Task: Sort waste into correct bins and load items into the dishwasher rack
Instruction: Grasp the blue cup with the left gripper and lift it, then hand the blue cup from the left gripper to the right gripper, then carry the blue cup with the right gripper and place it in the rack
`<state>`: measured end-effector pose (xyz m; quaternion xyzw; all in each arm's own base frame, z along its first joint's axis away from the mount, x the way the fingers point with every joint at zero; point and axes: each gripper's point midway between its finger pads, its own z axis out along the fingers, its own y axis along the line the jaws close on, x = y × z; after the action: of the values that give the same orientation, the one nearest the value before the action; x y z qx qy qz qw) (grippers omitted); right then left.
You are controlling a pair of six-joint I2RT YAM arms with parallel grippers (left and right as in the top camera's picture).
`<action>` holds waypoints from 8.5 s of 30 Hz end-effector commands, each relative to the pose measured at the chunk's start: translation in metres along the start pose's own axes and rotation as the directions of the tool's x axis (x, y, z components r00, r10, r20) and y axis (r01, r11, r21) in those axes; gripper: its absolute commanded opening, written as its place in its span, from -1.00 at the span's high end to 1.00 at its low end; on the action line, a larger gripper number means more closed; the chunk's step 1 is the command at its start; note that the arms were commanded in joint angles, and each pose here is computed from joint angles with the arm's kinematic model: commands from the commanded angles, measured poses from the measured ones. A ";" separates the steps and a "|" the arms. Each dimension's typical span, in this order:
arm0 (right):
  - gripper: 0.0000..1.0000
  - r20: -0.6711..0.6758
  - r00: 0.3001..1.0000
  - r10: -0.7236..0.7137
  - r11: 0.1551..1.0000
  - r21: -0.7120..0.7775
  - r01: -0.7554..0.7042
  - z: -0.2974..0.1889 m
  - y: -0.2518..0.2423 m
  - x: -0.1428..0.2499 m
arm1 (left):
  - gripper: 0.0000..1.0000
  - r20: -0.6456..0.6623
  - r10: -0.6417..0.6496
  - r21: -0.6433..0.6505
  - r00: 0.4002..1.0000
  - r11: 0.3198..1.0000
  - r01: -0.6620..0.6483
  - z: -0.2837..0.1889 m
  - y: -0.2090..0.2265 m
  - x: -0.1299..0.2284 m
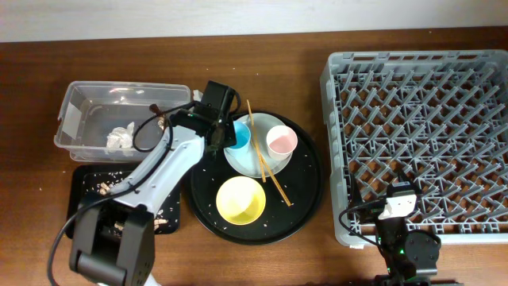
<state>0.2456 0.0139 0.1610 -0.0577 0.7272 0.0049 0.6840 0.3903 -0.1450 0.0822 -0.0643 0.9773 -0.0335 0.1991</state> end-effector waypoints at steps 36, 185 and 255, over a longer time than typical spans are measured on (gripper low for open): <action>-0.97 0.064 0.998 0.019 1.000 -0.022 -0.017 -0.001 0.004 -0.015 | 0.99 0.103 -0.012 0.539 0.995 0.841 -0.045 -0.161 -0.052 -0.055; 0.05 -0.241 0.949 0.203 0.259 -0.921 -0.289 -0.019 0.126 -0.212 | -0.19 0.214 0.313 0.697 0.925 0.614 -0.369 -0.213 -0.105 0.002; 0.22 -0.766 0.519 0.378 0.915 0.227 -0.333 0.142 -0.083 0.002 | -0.18 0.037 0.277 0.457 0.960 0.850 -0.263 -0.146 -0.039 0.014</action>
<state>0.3936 -0.0560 0.1416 0.1220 0.9519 0.1095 0.2589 0.3236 -0.1817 0.2212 0.1232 0.9409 -0.2424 0.2018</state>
